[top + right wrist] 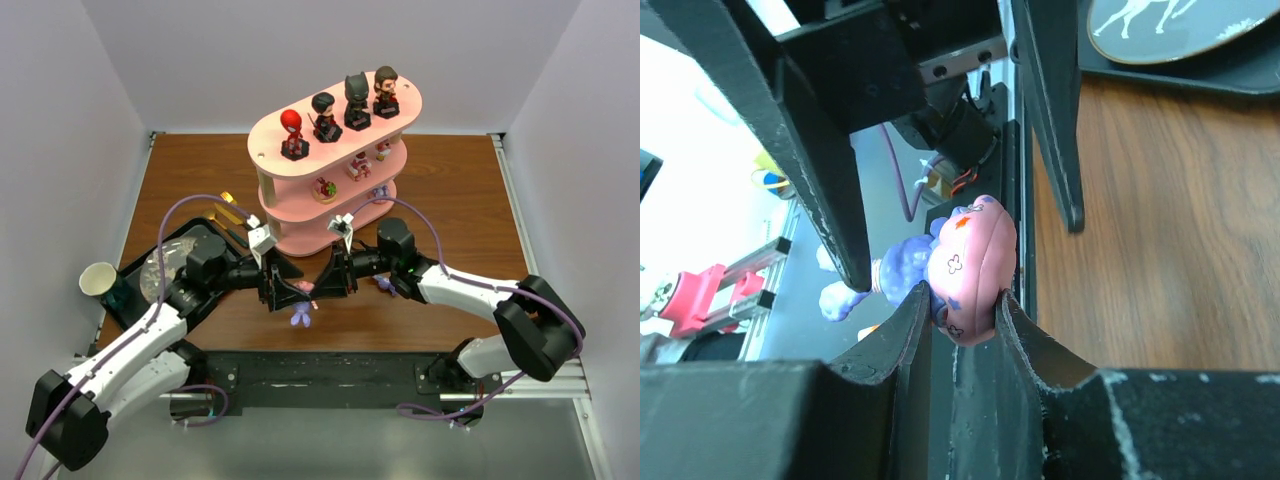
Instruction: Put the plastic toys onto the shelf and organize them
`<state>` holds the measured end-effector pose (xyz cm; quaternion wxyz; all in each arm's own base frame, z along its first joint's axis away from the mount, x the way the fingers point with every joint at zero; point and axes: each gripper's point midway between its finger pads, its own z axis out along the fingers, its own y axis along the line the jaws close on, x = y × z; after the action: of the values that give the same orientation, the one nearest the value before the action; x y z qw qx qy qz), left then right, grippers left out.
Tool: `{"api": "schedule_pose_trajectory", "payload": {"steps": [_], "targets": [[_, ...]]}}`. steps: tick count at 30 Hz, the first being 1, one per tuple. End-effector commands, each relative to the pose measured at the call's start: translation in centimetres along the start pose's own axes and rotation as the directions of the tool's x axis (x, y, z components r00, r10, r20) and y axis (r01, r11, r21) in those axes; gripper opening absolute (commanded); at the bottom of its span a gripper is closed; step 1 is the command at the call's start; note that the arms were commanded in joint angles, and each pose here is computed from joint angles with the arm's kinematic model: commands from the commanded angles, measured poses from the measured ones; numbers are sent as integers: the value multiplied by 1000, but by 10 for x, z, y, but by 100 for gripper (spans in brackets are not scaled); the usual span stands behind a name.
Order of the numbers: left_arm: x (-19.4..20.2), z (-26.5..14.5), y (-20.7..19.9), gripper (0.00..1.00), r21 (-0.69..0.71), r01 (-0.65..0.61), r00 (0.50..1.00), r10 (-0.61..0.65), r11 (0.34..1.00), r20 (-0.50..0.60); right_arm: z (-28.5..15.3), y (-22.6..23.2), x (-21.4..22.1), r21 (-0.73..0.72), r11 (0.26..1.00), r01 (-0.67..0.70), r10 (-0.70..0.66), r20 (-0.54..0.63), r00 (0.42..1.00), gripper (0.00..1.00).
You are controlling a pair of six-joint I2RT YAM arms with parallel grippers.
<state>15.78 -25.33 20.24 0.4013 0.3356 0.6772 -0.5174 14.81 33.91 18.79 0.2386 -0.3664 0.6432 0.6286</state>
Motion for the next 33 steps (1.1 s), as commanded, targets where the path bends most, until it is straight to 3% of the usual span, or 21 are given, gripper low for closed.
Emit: {"api": "schedule_pose_trajectory", "payload": {"steps": [1, 5, 8, 11, 12, 14, 15, 16, 18, 20, 24, 28, 29, 33], "targets": [[0, 2, -12, 71, 85, 25, 1000, -24, 996, -11, 0, 17, -26, -47, 991, 124, -121, 53, 991, 0], [3, 3, -9, 61, 77, 45, 999, -43, 996, -27, -3, 15, -29, -32, 990, 134, -132, 65, 989, 0], [5, 4, -8, 48, 76, 56, 998, -54, 996, -32, -5, 13, -29, -28, 990, 136, -134, 69, 989, 0], [5, 4, -7, 28, 73, 62, 998, -60, 995, -31, -7, 10, -30, -14, 991, 130, -128, 80, 988, 0], [4, 4, -8, 13, 71, 70, 997, -68, 995, -26, -6, 8, -29, -9, 993, 120, -119, 81, 990, 0], [4, 5, -6, 0, 65, 82, 997, -82, 994, -9, -6, 5, -29, 4, 994, 110, -109, 82, 991, 1], [3, 5, -5, 0, 50, 114, 993, -115, 992, 4, -7, 4, -30, 13, 994, 111, -111, 85, 990, 6], [-2, 6, -4, 0, 47, 114, 993, -116, 992, 32, -7, 3, -31, 28, 994, 110, -112, 92, 989, 24], [-1, 7, 5, 0, -8, 202, 977, -201, 979, 75, -11, 3, -31, 62, 991, 118, -124, 100, 987, 46], [-5, 6, 18, 0, -69, 260, 956, -248, 963, 154, -17, -6, -34, 156, 982, 106, -126, 121, 985, 55], [-15, -3, 30, 0, -97, 471, 845, -417, 877, 335, -41, -20, -42, 373, 917, 140, -213, 163, 963, 69], [-18, -14, 42, 0, -63, 646, 689, -546, 761, 476, -59, -16, -46, 468, 869, 161, -282, 201, 938, 73], [-16, -16, 49, 0, -51, 705, 627, -587, 708, 513, -61, -12, -45, 475, 864, 167, -296, 210, 932, 73], [-19, -21, 54, 0, 7, 784, 503, -642, 621, 579, -51, -8, -34, 542, 817, 195, -353, 202, 914, 73]]}}
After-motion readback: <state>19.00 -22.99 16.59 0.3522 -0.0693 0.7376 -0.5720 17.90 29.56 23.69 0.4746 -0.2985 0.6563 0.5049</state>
